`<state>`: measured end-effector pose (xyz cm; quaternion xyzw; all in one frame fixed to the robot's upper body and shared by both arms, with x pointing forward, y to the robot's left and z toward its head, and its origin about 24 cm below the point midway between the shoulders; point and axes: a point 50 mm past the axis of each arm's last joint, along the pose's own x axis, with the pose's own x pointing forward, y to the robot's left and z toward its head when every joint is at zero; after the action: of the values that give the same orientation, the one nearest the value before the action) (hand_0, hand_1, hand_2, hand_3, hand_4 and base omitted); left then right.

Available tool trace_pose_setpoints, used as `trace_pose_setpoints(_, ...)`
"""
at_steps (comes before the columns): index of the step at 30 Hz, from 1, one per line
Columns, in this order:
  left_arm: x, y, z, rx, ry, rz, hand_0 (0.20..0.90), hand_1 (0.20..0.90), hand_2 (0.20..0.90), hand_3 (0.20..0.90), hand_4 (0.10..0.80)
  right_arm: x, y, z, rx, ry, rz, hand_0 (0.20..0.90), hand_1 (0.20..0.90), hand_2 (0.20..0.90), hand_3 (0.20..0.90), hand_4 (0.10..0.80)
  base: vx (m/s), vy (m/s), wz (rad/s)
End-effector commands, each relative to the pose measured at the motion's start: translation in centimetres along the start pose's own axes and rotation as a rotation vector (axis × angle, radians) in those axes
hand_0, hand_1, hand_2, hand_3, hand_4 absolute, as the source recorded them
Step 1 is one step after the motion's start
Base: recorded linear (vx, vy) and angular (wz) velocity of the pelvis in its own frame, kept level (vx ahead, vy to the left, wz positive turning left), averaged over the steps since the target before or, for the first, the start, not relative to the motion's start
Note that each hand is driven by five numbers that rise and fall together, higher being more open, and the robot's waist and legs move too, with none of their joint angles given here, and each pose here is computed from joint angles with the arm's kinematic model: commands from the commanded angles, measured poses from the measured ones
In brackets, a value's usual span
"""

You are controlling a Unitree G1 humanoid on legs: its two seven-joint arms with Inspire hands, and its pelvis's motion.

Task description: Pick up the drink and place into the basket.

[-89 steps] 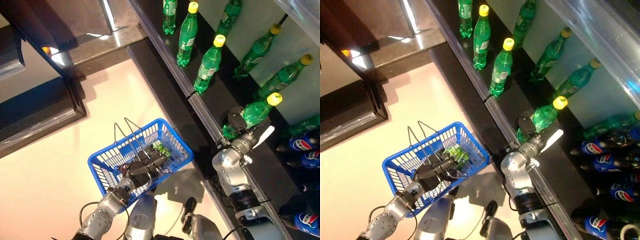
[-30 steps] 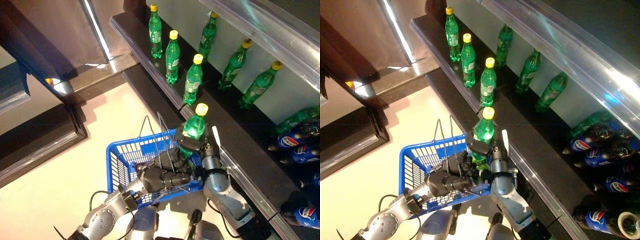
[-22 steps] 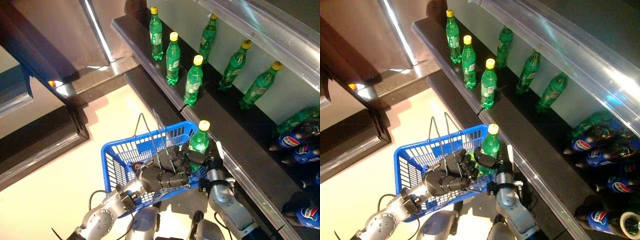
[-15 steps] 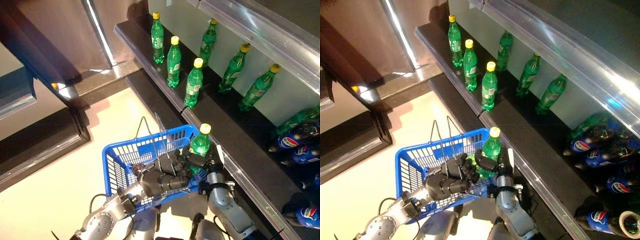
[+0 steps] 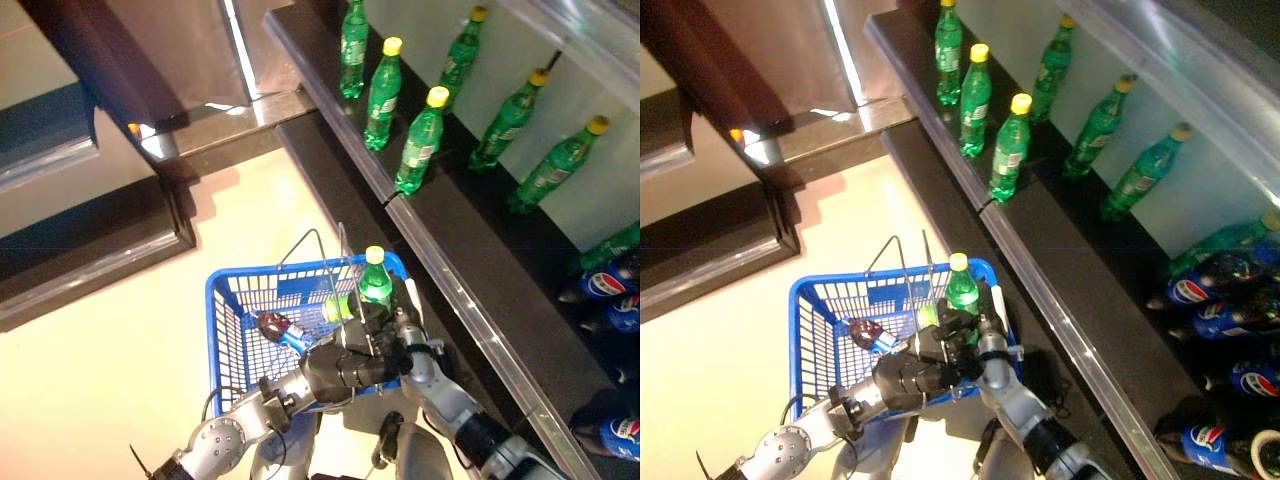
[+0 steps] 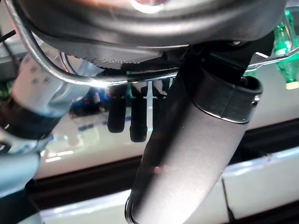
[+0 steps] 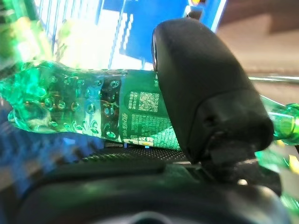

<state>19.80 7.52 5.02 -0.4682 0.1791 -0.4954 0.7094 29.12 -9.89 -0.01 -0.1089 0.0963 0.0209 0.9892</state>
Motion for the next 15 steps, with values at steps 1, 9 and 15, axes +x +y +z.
trace_pose_setpoints(1, 4.5, -13.8, 1.1, -0.024, -0.043, -0.939, 0.300, 0.300, 0.300, 0.200, 0.100, 0.4, 4.9, 4.6, 0.105, -0.145, 0.240, 0.300, 0.300, 0.300, 0.200, 0.100, 0.001, -0.156, 0.16)
trace_pose_setpoints(9, 3.9, -13.9, 0.6, -0.039, 0.065, -0.910, 0.300, 0.300, 0.300, 0.200, 0.100, 0.3, 7.8, 3.2, -0.013, -0.041, 0.528, 0.300, 0.300, 0.300, 0.200, 0.100, 0.028, -0.146, 0.11)
trace_pose_setpoints(15, 3.4, -13.7, 0.6, -0.055, 0.121, -0.886, 0.300, 0.300, 0.300, 0.200, 0.100, -0.8, 10.1, 2.7, 0.099, 0.043, 0.775, 0.300, 0.300, 0.300, 0.200, 0.100, 0.051, -0.088, 0.09)
